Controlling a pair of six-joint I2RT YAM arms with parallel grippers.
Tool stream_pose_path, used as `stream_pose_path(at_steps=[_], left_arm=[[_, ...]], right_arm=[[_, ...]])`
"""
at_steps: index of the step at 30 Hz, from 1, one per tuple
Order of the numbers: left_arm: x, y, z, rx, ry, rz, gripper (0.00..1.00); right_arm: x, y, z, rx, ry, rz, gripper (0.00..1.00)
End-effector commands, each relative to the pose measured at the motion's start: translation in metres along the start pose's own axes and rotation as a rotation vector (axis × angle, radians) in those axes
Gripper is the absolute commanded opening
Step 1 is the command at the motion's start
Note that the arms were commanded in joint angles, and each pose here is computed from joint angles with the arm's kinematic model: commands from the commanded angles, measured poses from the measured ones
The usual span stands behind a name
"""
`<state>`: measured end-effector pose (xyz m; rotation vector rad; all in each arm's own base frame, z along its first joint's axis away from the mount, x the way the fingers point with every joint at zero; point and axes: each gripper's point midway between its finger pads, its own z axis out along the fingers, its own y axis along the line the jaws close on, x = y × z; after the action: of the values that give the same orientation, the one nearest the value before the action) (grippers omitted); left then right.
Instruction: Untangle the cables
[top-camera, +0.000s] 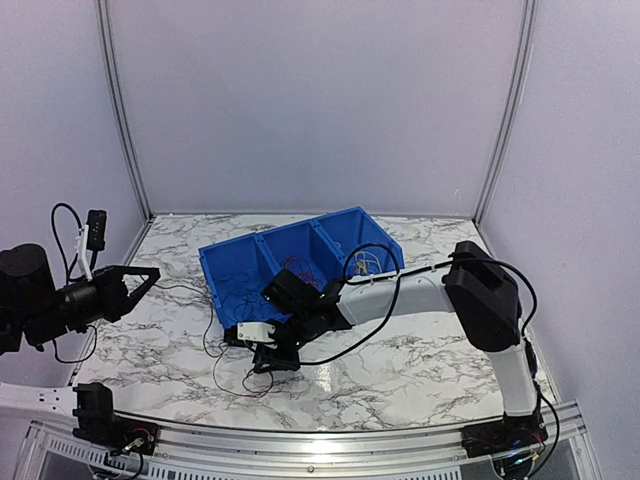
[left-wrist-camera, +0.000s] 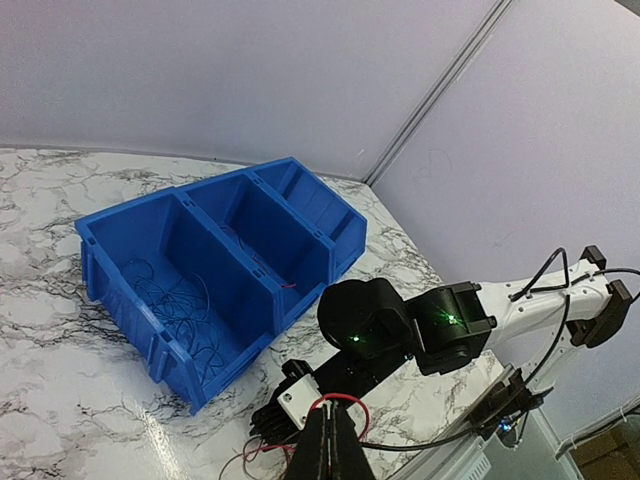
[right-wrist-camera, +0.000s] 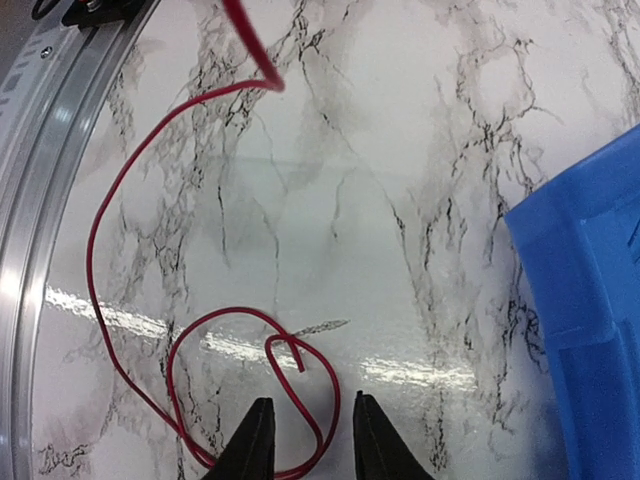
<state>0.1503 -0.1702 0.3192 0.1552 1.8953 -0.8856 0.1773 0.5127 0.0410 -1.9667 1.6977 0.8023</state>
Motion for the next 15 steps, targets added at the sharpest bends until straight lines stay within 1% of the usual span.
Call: stream_pose_path(at_steps=[1, 3, 4, 7, 9, 12, 15], left_arm=[[0.004, 0.010, -0.001, -0.027, -0.005, -0.001, 0.00], [0.007, 0.014, -0.001, -0.043, -0.003, 0.003, 0.00], [0.008, 0.017, -0.002, -0.057, -0.004, -0.001, 0.00], [0.010, 0.030, -0.005, -0.113, -0.007, -0.009, 0.00], [0.013, 0.045, -0.009, -0.176, -0.006, -0.013, 0.00], [0.013, 0.064, -0.017, -0.257, -0.027, -0.031, 0.00], [0.012, 0.080, -0.024, -0.332, -0.051, -0.050, 0.00]], right_arm=[[-0.016, -0.008, -0.002, 0.021, -0.030, -0.008, 0.17], [-0.018, -0.011, -0.004, 0.038, -0.028, -0.005, 0.04], [-0.020, -0.013, -0.009, 0.047, -0.028, -0.004, 0.00], [-0.030, -0.016, -0.041, 0.087, -0.040, -0.016, 0.00], [-0.037, -0.019, -0.075, 0.117, -0.058, -0.017, 0.00], [-0.050, -0.026, -0.139, 0.154, -0.135, 0.003, 0.00], [-0.056, -0.041, -0.206, 0.196, -0.249, 0.060, 0.00]])
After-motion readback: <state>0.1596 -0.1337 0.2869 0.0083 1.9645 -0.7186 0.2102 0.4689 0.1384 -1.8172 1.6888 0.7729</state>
